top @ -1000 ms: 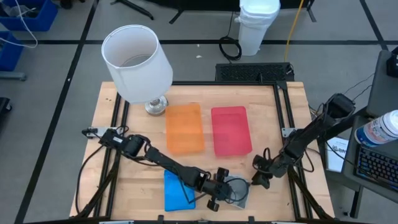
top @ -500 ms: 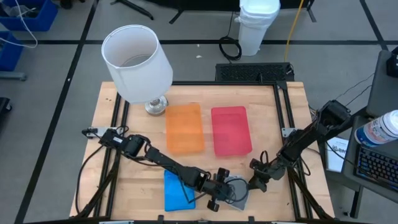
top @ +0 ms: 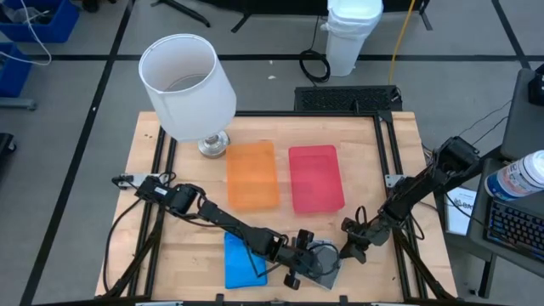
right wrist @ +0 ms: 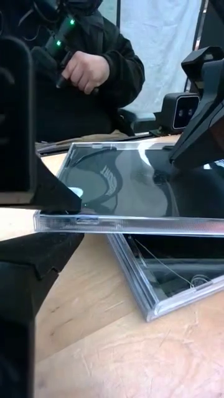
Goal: Pick & place jewel cases by type
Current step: Put the black CD case into the pink bin
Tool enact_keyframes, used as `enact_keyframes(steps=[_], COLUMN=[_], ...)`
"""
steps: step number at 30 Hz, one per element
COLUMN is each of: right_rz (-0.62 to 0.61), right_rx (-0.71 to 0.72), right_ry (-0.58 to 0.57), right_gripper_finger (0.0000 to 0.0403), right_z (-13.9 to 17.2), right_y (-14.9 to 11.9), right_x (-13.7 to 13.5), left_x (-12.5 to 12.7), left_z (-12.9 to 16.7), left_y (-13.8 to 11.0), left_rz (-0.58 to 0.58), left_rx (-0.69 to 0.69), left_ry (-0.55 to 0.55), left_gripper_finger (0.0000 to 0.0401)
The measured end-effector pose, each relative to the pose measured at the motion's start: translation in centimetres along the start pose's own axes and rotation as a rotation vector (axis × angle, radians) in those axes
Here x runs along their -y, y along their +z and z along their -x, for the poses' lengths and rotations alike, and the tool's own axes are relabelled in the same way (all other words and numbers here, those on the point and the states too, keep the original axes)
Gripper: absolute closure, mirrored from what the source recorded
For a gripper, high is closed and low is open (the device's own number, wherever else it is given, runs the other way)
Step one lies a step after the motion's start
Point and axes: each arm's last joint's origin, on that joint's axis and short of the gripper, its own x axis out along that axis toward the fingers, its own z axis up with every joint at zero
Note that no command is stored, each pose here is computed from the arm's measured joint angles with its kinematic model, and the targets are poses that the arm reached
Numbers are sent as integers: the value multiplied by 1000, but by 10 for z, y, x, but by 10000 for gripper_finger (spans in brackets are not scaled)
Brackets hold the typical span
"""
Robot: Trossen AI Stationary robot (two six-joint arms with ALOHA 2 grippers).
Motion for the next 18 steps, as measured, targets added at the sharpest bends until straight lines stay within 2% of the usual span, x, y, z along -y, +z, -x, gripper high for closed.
enact_keyframes(steps=[4,9,13,18], right_rz=[14,47,87,145], right_rx=[1,5,19,46], right_ry=[2,21,55,90], right_gripper_finger=[366,356,364,369], right_z=[0,2,7,16], right_y=[0,1,3,7], right_x=[0,-3,-8,-15], left_x=[0,6,18,33], left_z=[0,13,44,81], left_y=[0,9,28,45], left_rz=[-24,-89,-173,-191], left_rx=[2,18,51,69], left_ry=[1,37,78,114], left_gripper_finger=[392,362,340,322])
